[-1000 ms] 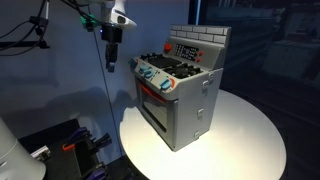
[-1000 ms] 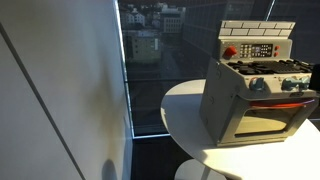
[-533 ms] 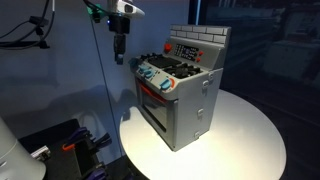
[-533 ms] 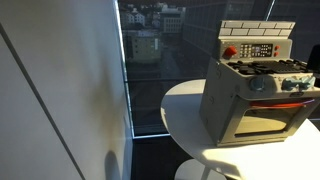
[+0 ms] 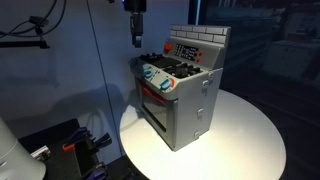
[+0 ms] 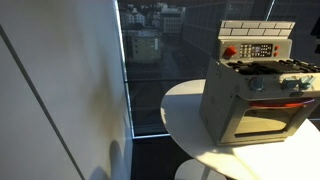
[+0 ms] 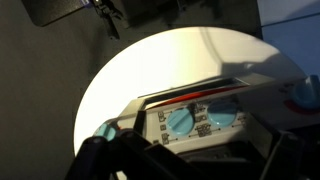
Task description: Press the top switch on the stove
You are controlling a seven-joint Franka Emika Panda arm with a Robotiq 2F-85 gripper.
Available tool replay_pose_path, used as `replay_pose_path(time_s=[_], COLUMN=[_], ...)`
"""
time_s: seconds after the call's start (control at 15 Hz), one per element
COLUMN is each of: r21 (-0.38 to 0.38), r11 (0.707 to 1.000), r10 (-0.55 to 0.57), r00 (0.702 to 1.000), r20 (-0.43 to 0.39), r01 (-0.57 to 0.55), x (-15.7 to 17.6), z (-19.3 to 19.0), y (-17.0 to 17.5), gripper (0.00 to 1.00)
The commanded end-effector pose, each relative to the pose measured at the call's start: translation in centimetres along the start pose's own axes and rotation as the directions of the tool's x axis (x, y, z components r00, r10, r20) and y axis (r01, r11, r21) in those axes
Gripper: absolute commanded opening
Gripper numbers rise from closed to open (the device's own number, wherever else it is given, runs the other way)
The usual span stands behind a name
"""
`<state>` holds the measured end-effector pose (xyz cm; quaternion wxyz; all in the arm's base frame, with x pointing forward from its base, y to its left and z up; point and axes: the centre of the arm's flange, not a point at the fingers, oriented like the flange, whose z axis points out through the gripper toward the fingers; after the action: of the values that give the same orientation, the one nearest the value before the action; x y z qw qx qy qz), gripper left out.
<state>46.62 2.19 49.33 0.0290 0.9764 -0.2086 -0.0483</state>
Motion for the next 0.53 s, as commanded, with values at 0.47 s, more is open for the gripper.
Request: replay_pose_path(time_s=[0.47], r21=[0.034], r11=[0.997], r10=[0.078], r00=[0.983], r20=[-0.166], r01=[-0.073], x=[6.7], z=[-2.6], y=[4.6], gripper=[1.00])
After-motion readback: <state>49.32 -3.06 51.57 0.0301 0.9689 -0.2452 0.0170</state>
